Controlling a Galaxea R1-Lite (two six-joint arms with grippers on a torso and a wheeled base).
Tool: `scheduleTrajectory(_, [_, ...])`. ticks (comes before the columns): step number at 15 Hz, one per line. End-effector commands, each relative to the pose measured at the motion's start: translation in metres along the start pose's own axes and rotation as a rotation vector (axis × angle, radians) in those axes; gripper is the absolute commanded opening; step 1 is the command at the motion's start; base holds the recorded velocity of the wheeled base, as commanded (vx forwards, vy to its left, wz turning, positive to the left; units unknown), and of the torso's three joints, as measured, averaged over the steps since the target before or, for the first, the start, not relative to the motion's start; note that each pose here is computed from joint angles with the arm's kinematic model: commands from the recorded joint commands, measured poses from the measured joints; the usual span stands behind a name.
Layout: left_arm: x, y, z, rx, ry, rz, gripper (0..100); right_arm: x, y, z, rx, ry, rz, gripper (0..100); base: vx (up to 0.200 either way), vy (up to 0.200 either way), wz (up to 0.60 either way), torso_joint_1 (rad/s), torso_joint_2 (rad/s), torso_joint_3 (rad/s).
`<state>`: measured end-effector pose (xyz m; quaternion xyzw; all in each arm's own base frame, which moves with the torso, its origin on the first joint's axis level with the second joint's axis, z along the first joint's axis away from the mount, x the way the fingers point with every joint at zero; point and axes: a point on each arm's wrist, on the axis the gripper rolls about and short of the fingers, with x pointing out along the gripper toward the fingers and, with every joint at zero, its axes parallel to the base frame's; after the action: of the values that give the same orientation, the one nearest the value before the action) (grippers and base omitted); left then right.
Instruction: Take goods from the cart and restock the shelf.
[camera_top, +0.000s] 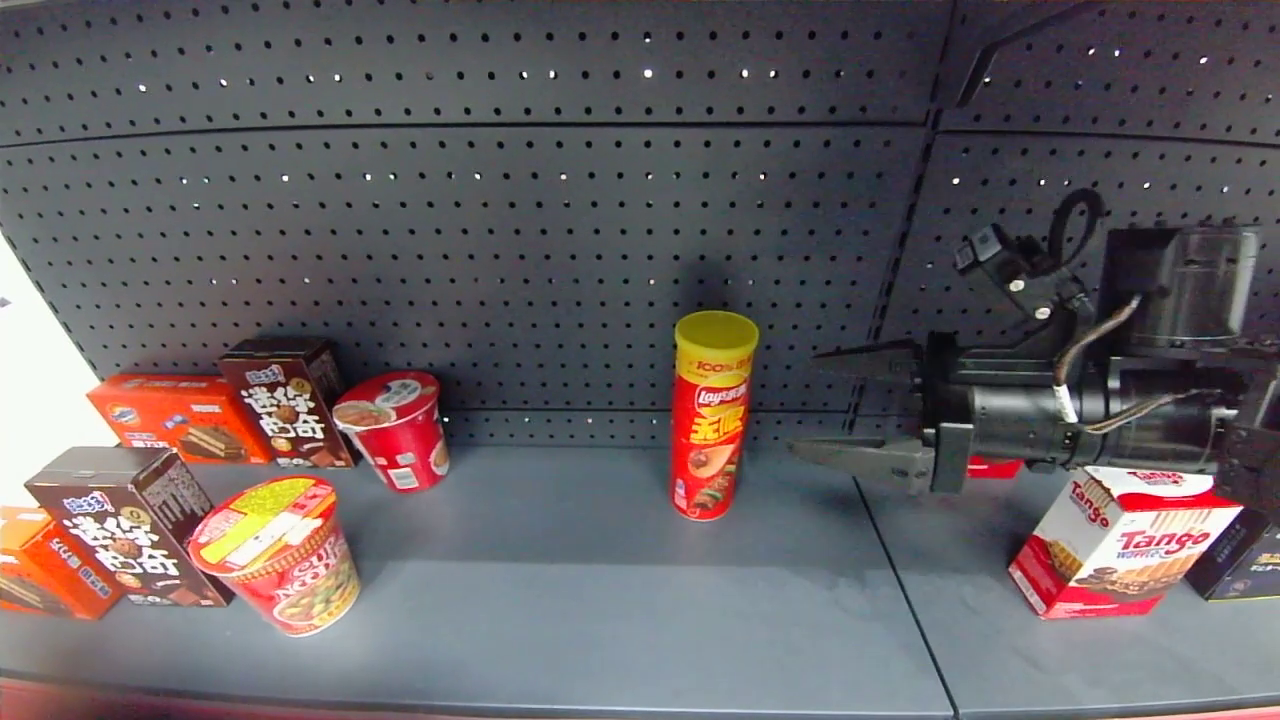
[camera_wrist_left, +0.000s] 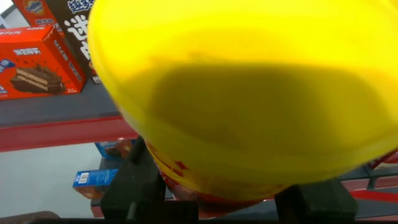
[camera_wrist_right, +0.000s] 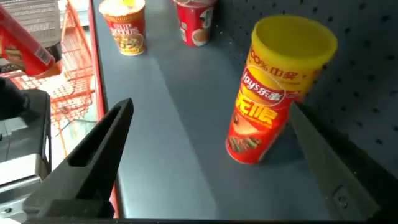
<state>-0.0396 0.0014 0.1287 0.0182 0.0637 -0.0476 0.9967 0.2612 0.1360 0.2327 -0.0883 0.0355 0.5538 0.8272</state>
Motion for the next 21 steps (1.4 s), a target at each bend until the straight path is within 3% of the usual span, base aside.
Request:
scheduleTrajectory(1, [0.001,0.0,-0.002,0.0,0.003,-0.005,0,0.023,-0.021,-0.019,0.032,0.029,0.015,100,0.0,0.0,0.0,0.0,0.0,0.0])
scheduleTrajectory(12, [0.001,0.0,-0.004,-0.001,0.011,-0.033,0,0.075,-0.063,-0.048,0.047,0.041,0.036,100,0.0,0.0,0.0,0.0,0.0,0.0])
scheduleTrajectory(21, [0.001,0.0,-0.004,-0.001,0.008,-0.031,0,0.109,-0.077,-0.082,0.067,0.053,0.079,100,0.0,0.0,0.0,0.0,0.0,0.0])
